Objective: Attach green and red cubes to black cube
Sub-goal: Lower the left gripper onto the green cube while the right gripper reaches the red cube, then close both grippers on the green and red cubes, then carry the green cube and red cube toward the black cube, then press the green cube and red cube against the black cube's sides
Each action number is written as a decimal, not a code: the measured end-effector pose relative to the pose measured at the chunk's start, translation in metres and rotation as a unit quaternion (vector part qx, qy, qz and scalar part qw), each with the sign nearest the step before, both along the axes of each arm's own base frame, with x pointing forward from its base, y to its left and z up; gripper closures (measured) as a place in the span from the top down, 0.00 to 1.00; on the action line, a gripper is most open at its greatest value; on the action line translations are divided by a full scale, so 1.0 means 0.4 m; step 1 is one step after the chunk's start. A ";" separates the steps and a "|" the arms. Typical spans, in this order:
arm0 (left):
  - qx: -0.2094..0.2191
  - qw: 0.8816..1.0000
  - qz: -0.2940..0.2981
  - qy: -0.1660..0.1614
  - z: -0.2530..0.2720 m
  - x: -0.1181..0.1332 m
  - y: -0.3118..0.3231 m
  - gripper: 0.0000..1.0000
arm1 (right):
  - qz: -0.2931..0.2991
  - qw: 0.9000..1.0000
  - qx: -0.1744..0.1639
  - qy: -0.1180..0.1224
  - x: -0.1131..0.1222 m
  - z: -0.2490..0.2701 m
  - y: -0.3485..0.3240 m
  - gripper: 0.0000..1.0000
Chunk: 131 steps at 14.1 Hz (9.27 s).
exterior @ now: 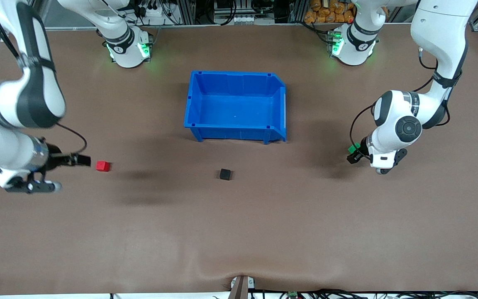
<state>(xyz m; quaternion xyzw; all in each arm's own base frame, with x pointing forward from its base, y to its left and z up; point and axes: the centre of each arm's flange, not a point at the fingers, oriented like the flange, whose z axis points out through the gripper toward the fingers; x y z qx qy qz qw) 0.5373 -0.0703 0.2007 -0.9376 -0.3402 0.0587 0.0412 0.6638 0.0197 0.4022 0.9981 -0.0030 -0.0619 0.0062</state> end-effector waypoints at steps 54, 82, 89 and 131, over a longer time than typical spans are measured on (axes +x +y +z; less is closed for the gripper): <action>-0.059 0.940 0.330 -0.058 0.137 0.249 -0.590 0.39 | 0.393 0.915 0.062 -0.066 -0.053 -0.340 -0.038 0.40; -0.083 0.899 0.427 -0.051 0.037 0.115 -1.021 0.39 | 0.637 0.765 0.075 -0.063 -0.014 -0.449 0.501 0.40; -0.051 0.897 0.432 -0.080 -0.042 0.080 -1.062 0.39 | 0.647 0.757 0.078 -0.054 -0.033 -0.456 0.542 0.40; -0.037 0.922 0.376 -0.084 0.473 0.246 -0.841 1.00 | 0.658 0.745 0.084 -0.067 -0.139 -0.520 0.870 0.40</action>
